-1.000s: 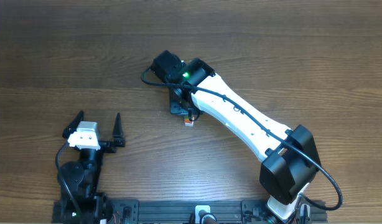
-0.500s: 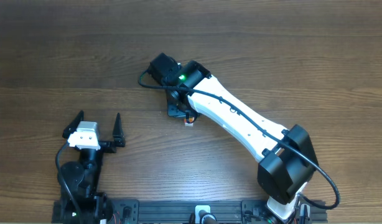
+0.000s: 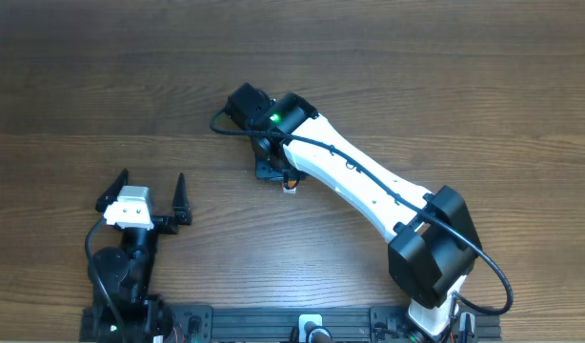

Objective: Stack Cubes

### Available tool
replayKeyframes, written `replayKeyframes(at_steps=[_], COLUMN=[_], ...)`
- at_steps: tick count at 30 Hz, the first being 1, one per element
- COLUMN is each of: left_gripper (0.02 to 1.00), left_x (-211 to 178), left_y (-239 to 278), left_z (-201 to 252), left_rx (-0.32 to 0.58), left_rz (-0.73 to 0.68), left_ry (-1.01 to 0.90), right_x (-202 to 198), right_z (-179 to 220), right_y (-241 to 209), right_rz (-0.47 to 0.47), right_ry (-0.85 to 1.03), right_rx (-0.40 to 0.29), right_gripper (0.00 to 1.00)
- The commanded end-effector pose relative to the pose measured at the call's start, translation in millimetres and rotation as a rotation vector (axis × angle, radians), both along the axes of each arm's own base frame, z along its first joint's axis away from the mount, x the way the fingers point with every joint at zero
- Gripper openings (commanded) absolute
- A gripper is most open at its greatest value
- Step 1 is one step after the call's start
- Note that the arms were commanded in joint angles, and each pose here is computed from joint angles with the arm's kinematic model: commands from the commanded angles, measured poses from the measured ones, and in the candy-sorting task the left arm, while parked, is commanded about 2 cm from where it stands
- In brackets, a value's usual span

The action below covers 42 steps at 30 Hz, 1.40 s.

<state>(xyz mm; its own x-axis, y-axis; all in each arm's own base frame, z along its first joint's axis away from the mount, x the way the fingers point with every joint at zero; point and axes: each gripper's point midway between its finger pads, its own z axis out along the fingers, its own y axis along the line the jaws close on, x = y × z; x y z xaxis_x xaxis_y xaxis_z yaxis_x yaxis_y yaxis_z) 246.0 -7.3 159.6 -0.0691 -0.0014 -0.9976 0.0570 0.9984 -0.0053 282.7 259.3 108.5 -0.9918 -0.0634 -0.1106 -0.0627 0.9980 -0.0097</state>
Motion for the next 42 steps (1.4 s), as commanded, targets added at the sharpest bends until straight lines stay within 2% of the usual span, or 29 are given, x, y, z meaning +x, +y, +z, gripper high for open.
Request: replayKeyframes(at_steps=[1, 8, 11, 14, 20, 25, 30, 36, 40, 42], left_gripper=[1.000, 1.000, 1.000, 1.000, 1.000, 1.000, 1.000, 1.000, 0.996, 1.000], left_x=[0, 0, 0, 0, 0, 0, 0, 0, 0, 0], left_y=[-2, -3, -3, -3, -3, -3, -3, -3, -3, -3], left_z=[-1, -1, -1, -1, -1, -1, -1, -1, -1, -1], left_rx=[0.017, 0.017, 0.017, 0.017, 0.017, 0.017, 0.017, 0.017, 0.017, 0.017], left_rz=[-0.014, -0.014, -0.014, -0.014, -0.014, -0.014, -0.014, -0.014, -0.014, -0.014], left_ry=[-0.002, -0.002, -0.002, -0.002, -0.002, -0.002, -0.002, -0.002, -0.002, -0.002], right_x=[1, 1, 1, 1, 1, 2, 5, 19, 40, 55], right_z=[-1, -4, -4, -4, -4, -4, -3, 8, 38, 67], right_y=[5, 6, 5, 5, 5, 5, 6, 19, 25, 20], right_rz=[-0.007, -0.007, -0.007, -0.007, -0.007, -0.007, -0.005, 0.077, 0.141, 0.154], right_ry=[0.000, 0.005, 0.005, 0.005, 0.005, 0.002, -0.013, -0.078, -0.153, -0.213], right_rx=[0.007, 0.003, 0.001, 0.002, 0.002, -0.001, 0.003, 0.052, 0.095, 0.122], right_gripper=[0.012, 0.053, 0.169, 0.380, 0.641, 0.991, 0.991, 0.993, 0.993, 0.993])
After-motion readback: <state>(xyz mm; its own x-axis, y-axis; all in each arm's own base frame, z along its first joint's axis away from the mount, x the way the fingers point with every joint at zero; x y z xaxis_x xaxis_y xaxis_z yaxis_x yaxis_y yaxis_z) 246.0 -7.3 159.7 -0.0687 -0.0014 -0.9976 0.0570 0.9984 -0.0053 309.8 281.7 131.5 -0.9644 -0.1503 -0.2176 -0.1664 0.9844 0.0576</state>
